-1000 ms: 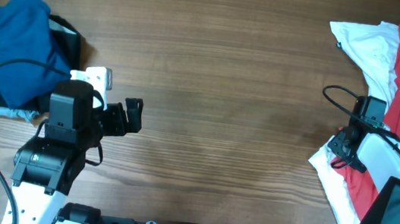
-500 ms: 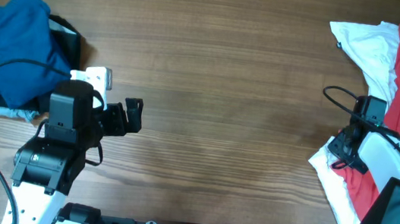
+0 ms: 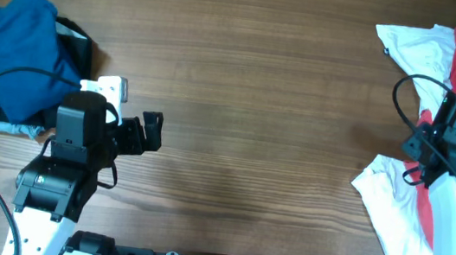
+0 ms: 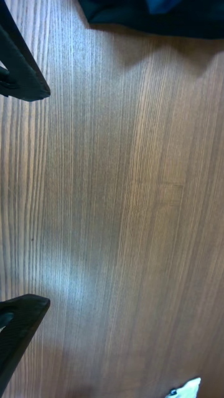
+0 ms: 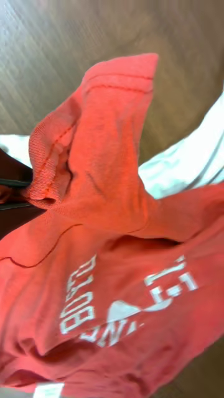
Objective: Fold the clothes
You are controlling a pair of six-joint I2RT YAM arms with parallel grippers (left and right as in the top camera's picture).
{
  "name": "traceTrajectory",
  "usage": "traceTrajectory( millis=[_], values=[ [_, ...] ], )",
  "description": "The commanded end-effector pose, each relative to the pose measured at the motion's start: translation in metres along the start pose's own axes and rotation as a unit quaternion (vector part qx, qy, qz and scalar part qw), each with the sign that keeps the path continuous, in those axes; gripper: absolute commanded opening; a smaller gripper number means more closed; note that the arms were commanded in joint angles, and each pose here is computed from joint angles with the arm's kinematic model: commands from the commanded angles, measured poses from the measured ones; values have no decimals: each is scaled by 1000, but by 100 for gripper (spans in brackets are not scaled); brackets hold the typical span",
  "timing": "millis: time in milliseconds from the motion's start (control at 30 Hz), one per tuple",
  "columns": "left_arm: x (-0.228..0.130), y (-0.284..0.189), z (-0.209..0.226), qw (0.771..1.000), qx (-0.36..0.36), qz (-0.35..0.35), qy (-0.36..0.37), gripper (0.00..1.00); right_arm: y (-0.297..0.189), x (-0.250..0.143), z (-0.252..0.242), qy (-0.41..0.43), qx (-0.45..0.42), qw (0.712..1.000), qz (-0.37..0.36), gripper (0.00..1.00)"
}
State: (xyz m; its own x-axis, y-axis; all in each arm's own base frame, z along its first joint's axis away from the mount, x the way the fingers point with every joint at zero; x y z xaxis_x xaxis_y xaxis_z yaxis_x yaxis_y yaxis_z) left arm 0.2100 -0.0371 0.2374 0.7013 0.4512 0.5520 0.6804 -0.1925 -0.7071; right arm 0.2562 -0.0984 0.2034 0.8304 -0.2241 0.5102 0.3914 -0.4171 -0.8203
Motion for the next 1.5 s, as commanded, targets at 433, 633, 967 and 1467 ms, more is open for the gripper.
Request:
traceTrajectory(
  millis=[433, 633, 967, 1467],
  values=[
    [5, -3, -4, 1000, -9, -5, 0, 100, -191, 2, 135, -357, 477, 770, -229, 4],
    [5, -3, -4, 1000, -9, -5, 0, 99, -171, -18, 196, -403, 502, 751, -144, 4],
    [5, -3, -4, 1000, -9, -5, -2, 100, -153, -26, 298, -393, 542, 727, -153, 4],
    [21, -4, -21, 995, -75, -41, -60, 100, -121, 19, 207, -215, 267, 928, -147, 100]
  ],
)
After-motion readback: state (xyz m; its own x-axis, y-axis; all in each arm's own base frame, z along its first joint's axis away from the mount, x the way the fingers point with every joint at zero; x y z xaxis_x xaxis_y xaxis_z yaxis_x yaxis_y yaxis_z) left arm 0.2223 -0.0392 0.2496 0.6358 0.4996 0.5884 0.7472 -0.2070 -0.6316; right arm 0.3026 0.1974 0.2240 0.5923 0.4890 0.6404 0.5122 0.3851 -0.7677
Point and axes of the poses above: each gripper's point midway between its finger pads, its own y axis out along the fingers, its own z axis along the line the jaws close on, x = y × z, the point moved 8 cm from there along -y, back along the fingers, and after that the axes turned 15 degrees about -y, right-handed, at the moved point
